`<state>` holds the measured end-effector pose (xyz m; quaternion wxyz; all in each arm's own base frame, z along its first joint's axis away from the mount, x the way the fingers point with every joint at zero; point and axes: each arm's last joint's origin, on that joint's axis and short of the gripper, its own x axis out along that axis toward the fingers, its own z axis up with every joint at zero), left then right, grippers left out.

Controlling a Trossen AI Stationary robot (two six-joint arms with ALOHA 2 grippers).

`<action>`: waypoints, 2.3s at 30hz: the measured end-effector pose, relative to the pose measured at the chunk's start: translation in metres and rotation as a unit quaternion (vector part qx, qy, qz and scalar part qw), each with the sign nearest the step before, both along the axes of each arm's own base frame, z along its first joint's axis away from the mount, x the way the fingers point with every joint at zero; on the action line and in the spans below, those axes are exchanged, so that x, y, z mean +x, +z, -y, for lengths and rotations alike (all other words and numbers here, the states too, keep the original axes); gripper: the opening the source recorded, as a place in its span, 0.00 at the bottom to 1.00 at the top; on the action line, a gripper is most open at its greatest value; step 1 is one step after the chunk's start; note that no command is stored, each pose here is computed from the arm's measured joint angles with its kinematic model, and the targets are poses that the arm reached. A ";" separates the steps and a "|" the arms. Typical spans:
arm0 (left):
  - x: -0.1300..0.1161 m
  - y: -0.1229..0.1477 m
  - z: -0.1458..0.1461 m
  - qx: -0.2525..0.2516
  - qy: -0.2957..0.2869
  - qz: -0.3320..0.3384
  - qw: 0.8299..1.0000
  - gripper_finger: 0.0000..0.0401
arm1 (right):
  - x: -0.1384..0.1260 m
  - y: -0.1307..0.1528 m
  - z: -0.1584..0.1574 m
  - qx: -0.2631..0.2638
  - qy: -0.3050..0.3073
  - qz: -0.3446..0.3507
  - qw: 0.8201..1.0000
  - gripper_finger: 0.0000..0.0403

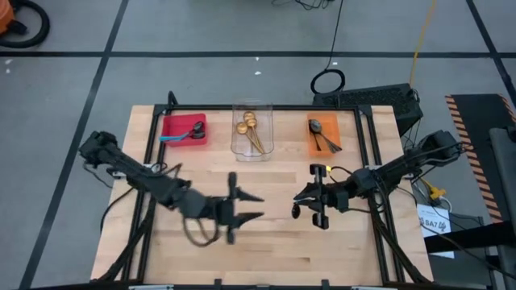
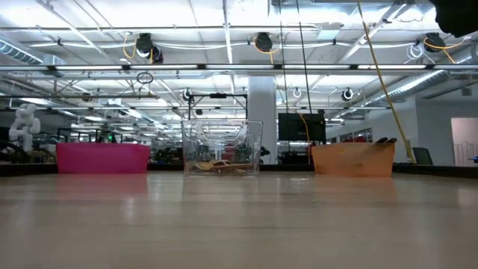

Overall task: Sort silverware by color (type)
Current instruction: Put the blue spoon into the red bin

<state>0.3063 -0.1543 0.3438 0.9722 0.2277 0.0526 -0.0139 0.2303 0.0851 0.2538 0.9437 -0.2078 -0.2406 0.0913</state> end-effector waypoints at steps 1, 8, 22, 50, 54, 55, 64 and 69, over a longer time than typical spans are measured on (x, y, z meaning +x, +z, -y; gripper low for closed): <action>0.006 -0.005 -0.003 0.001 0.006 0.012 1.000 0.43 | 0.000 0.000 0.000 0.003 0.001 0.005 1.000 0.06; 0.034 -0.006 -0.016 -0.030 0.039 0.107 0.993 0.43 | 0.005 -0.005 0.002 0.010 -0.056 -0.009 0.998 0.06; 0.047 0.001 -0.033 -0.075 -0.023 0.146 0.986 0.43 | 0.005 -0.005 0.005 0.025 -0.103 -0.011 0.994 0.06; 0.071 -0.018 -0.050 -0.125 -0.016 0.165 0.978 0.43 | 0.005 -0.005 0.005 0.027 -0.103 -0.007 0.994 0.06; 0.077 -0.025 -0.055 -0.130 -0.009 0.162 0.978 0.42 | 0.005 -0.005 0.005 0.027 -0.104 -0.007 0.994 0.06; 0.077 -0.025 -0.055 -0.127 -0.008 0.163 0.978 0.41 | 0.005 -0.005 0.005 0.027 -0.104 -0.007 0.994 0.06; 0.076 -0.023 -0.054 -0.122 -0.011 0.166 0.979 0.08 | 0.005 -0.005 0.005 0.028 -0.105 -0.008 0.994 0.06; 0.076 -0.023 -0.054 -0.126 -0.003 0.163 0.979 0.03 | 0.005 -0.005 0.005 0.028 -0.106 -0.011 0.994 0.13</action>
